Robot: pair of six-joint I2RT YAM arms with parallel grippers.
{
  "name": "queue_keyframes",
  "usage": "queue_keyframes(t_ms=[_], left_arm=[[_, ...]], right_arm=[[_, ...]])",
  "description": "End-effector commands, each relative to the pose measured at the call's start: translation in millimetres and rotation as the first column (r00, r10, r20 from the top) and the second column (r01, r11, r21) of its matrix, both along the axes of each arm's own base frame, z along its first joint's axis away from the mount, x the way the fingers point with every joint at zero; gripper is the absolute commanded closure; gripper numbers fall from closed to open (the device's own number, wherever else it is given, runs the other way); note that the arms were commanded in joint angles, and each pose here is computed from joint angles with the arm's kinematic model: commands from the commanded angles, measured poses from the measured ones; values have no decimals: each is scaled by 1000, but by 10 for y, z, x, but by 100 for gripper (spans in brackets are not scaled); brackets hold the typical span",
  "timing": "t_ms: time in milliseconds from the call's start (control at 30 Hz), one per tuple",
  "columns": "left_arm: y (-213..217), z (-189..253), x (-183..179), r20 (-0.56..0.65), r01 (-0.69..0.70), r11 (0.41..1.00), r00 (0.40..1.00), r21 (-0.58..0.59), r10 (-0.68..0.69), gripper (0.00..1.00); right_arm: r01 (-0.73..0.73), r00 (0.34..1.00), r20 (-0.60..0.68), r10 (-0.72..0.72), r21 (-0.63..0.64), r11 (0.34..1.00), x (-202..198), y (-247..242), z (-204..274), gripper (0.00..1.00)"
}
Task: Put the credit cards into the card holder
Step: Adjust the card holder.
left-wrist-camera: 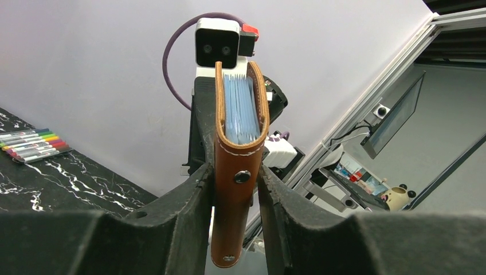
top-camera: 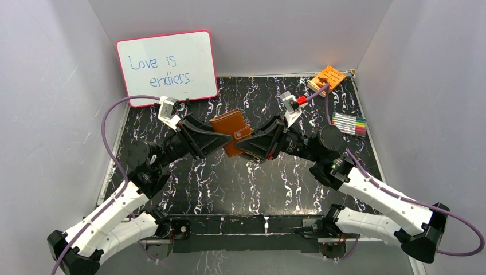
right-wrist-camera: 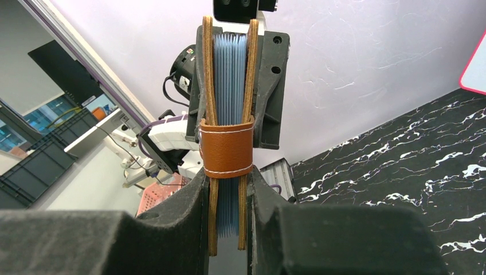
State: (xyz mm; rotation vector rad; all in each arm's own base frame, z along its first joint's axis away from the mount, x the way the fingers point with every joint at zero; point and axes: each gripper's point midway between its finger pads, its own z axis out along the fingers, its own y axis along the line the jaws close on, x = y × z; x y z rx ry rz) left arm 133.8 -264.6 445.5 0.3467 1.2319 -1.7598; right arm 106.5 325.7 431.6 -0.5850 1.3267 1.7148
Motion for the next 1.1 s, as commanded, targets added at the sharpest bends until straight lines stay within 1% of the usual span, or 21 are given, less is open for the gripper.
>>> queue_keyframes(t_ms=[0, 100, 200, 233, 267, 333, 400, 433, 467, 533, 600, 633, 667, 733, 767, 800, 833, 867, 933, 1000, 1067], left_arm=[[90, 283, -130, 88, 5, 998, 996, -57, 0, 71], [86, 269, -120, 84, 4, 998, 996, -55, 1, 83], [87, 271, -129, 86, 7, 998, 996, -56, -2, 92], [85, 269, -127, 86, 6, 998, 996, -55, -1, 98], [90, 274, -132, 91, 6, 998, 996, -55, -1, 100], [88, 262, -127, 87, 4, 999, 996, -54, 0, 100], [89, 257, -132, 85, 5, 999, 996, -49, -1, 100], [89, 256, -137, 84, 6, 999, 996, -44, -2, 100], [86, 252, -140, 81, 7, 999, 997, -37, -4, 100], [76, 245, -156, 84, 17, 1000, 996, -24, -15, 100], [62, 245, -172, 88, 31, 999, 996, -18, -29, 100], [48, 240, -174, 87, 39, 999, 996, -13, -37, 100], [39, 241, -180, 87, 46, 999, 995, -10, -45, 100], [29, 244, -182, 85, 53, 999, 995, -7, -53, 100], [26, 239, -173, 79, 51, 999, 996, -6, -51, 100], [28, 237, -164, 74, 47, 999, 996, -5, -47, 97], [28, 233, -150, 66, 41, 999, 997, -5, -41, 87], [30, 227, -138, 60, 36, 999, 998, -5, -35, 79], [32, 219, -135, 56, 34, 999, 998, -7, -34, 68], [45, 225, -141, 59, 31, 999, 998, -15, -30, 64], [71, 235, -139, 66, 18, 999, 998, -27, -16, 65]], right_arm=[[9, 998, 63, -15, 89, 996, -45, -89, 261, 100], [9, 998, 62, -14, 88, 996, -43, -87, 257, 100], [10, 998, 62, -16, 87, 996, -44, -93, 262, 100], [11, 998, 62, -16, 86, 996, -44, -92, 262, 100], [11, 998, 63, -17, 85, 996, -45, -96, 262, 100], [13, 998, 54, -17, 73, 997, -39, -89, 243, 98], [10, 999, 43, -12, 38, 999, -38, -73, 206, 79], [4, 999, 43, -5, 18, 1000, -46, -63, 192, 71], [-4, 999, 45, 4, 2, 1000, -59, -57, 188, 66], [-19, 999, 44, 21, -30, 999, -78, -39, 161, 64], [-33, 998, 42, 35, -53, 998, -98, -30, 136, 65], [-38, 998, 45, 40, -59, 998, -109, -30, 138, 68], [-39, 998, 46, 42, -62, 997, -111, -31, 135, 74], [-30, 998, 51, 33, -60, 998, -113, -52, 147, 95], [-21, 998, 53, 24, -54, 998, -106, -65, 149, 100], [-13, 998, 57, 16, -45, 999, -104, -82, 151, 100], [-6, 998, 63, 8, -23, 1000, -105, -104, 183, 100], [0, 998, 69, 1, -2, 1000, -112, -131, 213, 100], [9, 998, 69, -11, 37, 999, -115, -168, 245, 100], [12, 997, 72, -17, 59, 998, -116, -187, 259, 100], [10, 997, 73, -15, 63, 998, -121, -187, 255, 100]])
